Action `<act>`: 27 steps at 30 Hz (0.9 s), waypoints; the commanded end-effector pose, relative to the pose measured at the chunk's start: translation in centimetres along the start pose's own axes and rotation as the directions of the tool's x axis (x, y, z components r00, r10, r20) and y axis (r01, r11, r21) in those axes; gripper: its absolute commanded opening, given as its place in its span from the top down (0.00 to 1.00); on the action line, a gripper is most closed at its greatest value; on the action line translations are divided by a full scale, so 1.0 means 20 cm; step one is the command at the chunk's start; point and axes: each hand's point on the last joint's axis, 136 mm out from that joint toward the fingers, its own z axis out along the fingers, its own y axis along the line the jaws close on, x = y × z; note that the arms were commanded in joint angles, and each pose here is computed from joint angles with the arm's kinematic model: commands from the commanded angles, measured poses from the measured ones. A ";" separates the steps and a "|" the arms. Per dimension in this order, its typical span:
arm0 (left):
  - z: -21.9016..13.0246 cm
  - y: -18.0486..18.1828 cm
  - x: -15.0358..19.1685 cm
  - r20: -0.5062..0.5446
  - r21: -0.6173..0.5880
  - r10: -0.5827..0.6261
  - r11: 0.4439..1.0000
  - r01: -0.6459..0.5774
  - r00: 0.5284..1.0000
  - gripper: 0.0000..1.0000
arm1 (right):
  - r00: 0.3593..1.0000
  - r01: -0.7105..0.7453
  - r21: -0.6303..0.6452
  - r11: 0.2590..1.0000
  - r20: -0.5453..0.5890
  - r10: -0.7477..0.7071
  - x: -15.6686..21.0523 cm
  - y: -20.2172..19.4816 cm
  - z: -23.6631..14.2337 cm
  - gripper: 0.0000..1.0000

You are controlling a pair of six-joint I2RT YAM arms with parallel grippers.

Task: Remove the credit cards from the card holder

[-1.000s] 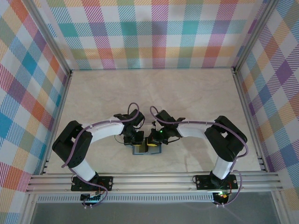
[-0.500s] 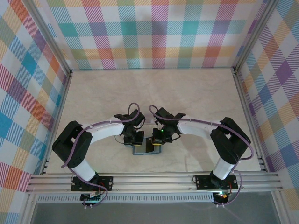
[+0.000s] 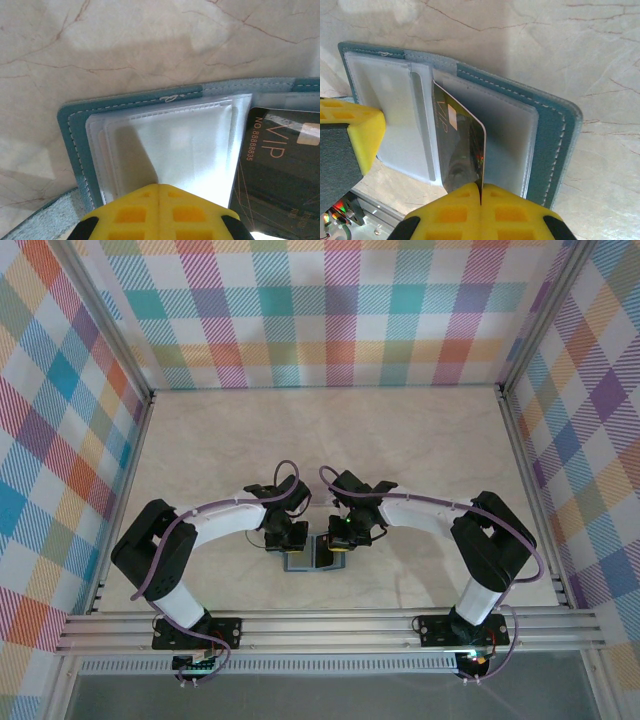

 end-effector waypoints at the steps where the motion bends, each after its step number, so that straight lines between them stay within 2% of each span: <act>1: 0.01 0.11 0.10 -0.054 -0.096 0.000 0.995 -0.005 0.999 1.00 | 1.000 0.003 0.039 0.999 0.026 -0.004 -0.01 -0.01 -0.04 0.98; 15: 0.01 0.10 0.09 -0.055 -0.090 0.000 0.996 -0.005 0.998 1.00 | 0.999 0.012 0.071 0.997 0.037 -0.015 -0.01 -0.03 -0.07 0.98; 24: 0.00 0.08 0.08 -0.053 -0.080 0.006 0.997 -0.010 0.999 1.00 | 1.000 0.007 -0.039 0.999 0.014 -0.006 -0.01 0.06 -0.03 0.97; 27: 0.00 0.08 0.08 -0.053 -0.076 0.008 0.997 -0.012 0.999 1.00 | 1.000 0.012 -0.098 0.995 0.004 -0.012 -0.02 0.12 -0.01 0.93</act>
